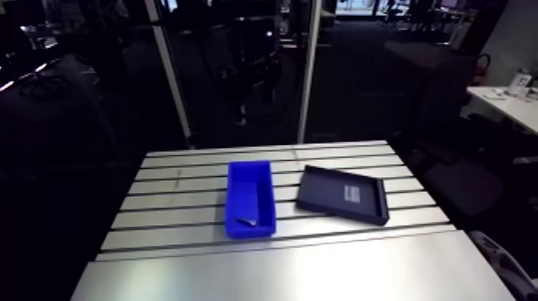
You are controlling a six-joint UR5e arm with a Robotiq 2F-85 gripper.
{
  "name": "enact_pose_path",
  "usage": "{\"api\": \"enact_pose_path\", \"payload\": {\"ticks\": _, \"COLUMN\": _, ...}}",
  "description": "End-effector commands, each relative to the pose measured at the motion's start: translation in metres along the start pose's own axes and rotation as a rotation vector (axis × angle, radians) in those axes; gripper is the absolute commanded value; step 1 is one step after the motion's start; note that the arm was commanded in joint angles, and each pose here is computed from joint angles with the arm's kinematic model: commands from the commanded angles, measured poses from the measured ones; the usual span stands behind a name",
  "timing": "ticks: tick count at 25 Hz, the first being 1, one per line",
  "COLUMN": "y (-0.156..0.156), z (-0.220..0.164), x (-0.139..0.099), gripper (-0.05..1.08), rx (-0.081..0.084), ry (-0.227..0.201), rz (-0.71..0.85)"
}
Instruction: Pick up the M10 bolt from the tray and put it into the blue bin.
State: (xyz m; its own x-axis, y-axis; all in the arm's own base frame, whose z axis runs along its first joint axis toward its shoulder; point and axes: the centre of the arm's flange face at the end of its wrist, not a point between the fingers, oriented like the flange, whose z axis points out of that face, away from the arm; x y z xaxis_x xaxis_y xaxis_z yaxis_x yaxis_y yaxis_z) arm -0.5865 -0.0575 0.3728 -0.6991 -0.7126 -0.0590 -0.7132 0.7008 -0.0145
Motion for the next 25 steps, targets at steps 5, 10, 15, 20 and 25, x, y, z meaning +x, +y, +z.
{"api": "enact_pose_path", "payload": {"ticks": 5, "y": 0.004, "z": -0.071, "x": -0.012, "gripper": 0.01, "rx": 0.017, "ry": -0.03, "rz": 0.793}}
{"api": "enact_pose_path", "payload": {"ticks": 10, "y": 0.006, "z": -0.1, "x": -0.011, "gripper": 0.01, "rx": 0.025, "ry": -0.053, "rz": 0.864}}
{"api": "enact_pose_path", "payload": {"ticks": 15, "y": 0.01, "z": -0.114, "x": -0.009, "gripper": 0.01, "rx": 0.033, "ry": -0.072, "rz": 0.863}}
{"api": "enact_pose_path", "payload": {"ticks": 20, "y": 0.01, "z": -0.115, "x": -0.01, "gripper": 0.01, "rx": 0.031, "ry": -0.071, "rz": 0.863}}
{"api": "enact_pose_path", "payload": {"ticks": 25, "y": 0.009, "z": -0.115, "x": -0.01, "gripper": 0.01, "rx": 0.03, "ry": -0.072, "rz": 0.86}}
